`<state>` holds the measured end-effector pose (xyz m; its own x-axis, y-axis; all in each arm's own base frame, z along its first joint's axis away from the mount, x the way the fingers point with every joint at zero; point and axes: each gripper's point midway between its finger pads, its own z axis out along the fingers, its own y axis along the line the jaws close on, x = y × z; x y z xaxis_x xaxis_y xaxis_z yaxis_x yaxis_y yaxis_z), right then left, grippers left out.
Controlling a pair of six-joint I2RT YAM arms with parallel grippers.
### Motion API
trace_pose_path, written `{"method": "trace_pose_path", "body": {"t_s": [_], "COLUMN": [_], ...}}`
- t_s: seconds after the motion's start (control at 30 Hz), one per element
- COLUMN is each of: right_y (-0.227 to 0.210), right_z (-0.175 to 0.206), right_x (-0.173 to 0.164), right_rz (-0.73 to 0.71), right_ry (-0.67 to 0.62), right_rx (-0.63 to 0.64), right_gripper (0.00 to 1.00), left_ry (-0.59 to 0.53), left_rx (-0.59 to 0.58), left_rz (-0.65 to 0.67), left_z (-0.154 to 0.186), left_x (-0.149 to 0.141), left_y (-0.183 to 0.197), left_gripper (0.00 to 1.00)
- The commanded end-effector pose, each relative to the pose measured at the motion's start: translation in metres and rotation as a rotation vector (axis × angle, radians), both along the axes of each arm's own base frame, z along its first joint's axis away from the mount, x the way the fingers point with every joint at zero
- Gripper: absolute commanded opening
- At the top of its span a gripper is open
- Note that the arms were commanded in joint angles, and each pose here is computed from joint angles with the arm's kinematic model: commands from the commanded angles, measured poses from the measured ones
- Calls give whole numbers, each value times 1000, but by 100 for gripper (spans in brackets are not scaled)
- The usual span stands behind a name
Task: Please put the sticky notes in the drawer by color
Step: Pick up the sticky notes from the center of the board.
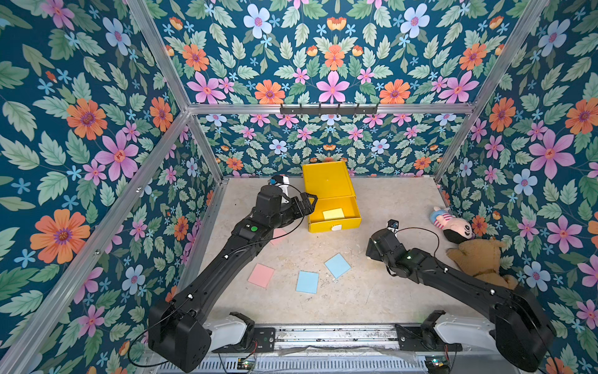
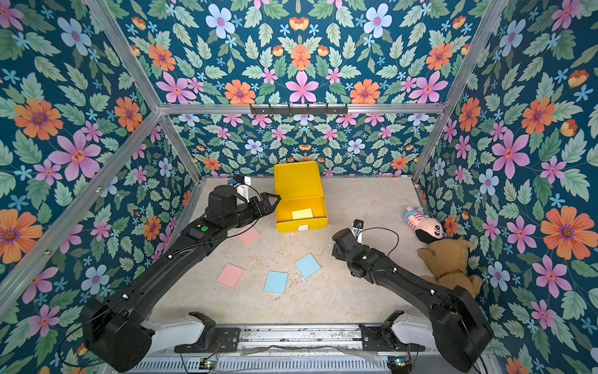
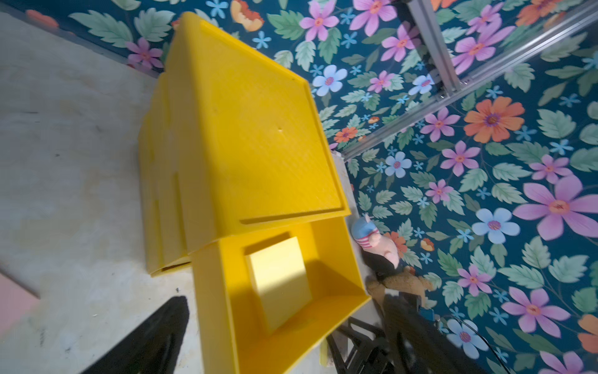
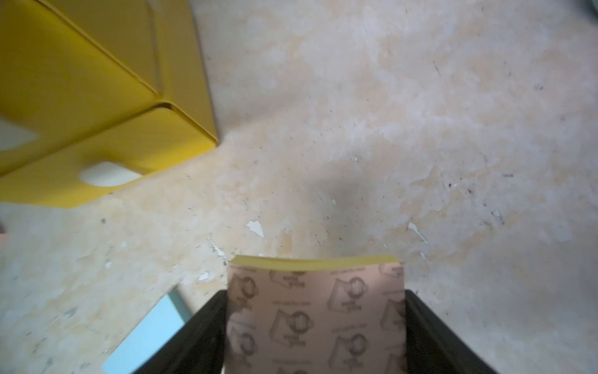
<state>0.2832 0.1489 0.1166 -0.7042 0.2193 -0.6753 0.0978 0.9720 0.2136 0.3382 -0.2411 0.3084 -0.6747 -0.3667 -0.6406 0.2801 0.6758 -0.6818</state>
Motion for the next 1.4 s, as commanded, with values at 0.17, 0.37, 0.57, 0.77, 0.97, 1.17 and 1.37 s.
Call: {"method": "trace_pose_path", "body": {"t_s": [0.17, 0.37, 0.57, 0.77, 0.97, 1.17, 1.37], "right_y": [10, 16, 22, 27, 26, 28, 27], "right_z": [89, 128, 149, 164, 171, 170, 164], "right_x": [3, 1, -6, -12, -14, -12, -9], "right_rz": [173, 242, 288, 316, 318, 317, 305], "right_ry": [-246, -320, -371, -416, -437, -432, -418], "right_rx": [105, 170, 224, 285, 300, 305, 287], "right_gripper": [82, 82, 82, 83, 83, 83, 83], "left_ry": [-20, 52, 109, 172, 210, 225, 222], "left_rx": [-80, -98, -89, -105, -178, -185, -194], "left_rz": [-140, -312, -405, -488, -594, -627, -632], "left_z": [48, 40, 17, -6, -7, -11, -9], "left_x": [-17, -25, -33, -50, -71, -79, -82], "left_y": [-72, -143, -179, -198, -216, -218, -215], "left_gripper": [100, 100, 100, 99, 89, 72, 59]}}
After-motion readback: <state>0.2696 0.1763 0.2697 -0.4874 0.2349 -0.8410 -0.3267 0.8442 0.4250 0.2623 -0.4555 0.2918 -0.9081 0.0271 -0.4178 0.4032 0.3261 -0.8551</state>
